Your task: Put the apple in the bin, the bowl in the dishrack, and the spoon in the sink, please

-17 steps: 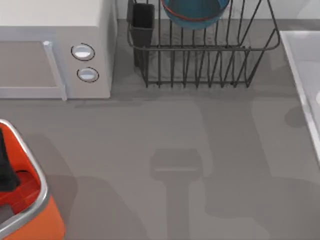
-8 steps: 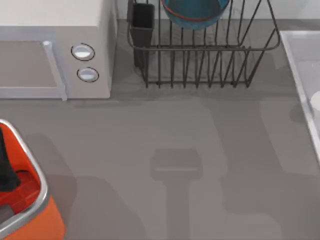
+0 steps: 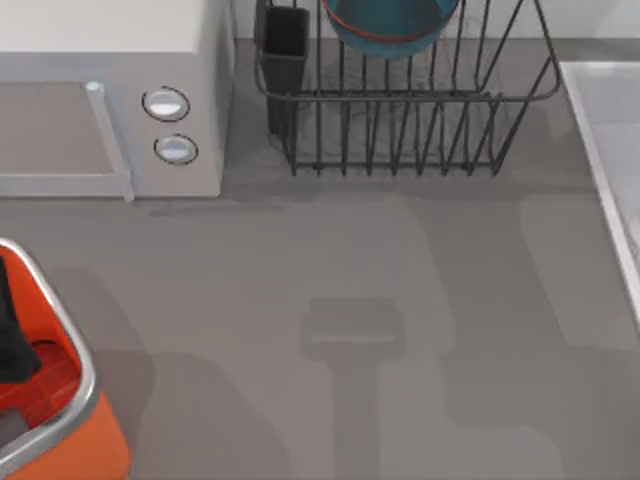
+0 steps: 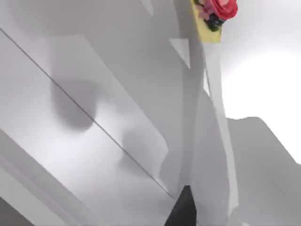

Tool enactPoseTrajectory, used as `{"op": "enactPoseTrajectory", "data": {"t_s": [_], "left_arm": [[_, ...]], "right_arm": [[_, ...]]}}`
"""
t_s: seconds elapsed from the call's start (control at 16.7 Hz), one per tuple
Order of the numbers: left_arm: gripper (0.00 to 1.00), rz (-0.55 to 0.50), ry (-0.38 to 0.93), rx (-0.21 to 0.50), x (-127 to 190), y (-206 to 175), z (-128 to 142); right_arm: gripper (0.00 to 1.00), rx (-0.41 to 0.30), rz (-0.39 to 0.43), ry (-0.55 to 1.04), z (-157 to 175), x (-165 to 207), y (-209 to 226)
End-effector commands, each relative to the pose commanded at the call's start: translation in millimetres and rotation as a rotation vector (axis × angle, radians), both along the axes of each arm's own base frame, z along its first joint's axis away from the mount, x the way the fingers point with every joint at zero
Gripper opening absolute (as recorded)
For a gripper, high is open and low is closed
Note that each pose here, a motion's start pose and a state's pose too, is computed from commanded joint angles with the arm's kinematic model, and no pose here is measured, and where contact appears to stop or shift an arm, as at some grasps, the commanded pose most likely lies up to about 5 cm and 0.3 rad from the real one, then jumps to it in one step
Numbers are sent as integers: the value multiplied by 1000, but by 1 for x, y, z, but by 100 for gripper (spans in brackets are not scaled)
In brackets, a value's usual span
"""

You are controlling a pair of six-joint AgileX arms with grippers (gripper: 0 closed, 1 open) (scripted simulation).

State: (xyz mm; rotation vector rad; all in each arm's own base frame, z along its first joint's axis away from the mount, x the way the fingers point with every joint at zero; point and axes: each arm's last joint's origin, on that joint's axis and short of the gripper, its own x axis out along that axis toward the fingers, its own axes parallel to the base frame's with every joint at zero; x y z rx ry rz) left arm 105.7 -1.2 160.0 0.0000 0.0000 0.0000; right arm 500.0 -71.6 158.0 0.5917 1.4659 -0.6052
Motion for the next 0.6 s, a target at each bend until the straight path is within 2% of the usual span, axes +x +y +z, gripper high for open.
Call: {"op": "enactPoseTrajectory", "data": {"t_s": [0.24,0.6], "left_arm": [[100,0,0,0,0,0,0],[100,0,0,0,0,0,0]], "right_arm": [[98,0,0,0,0,0,0],[100,0,0,0,0,0,0]]}}
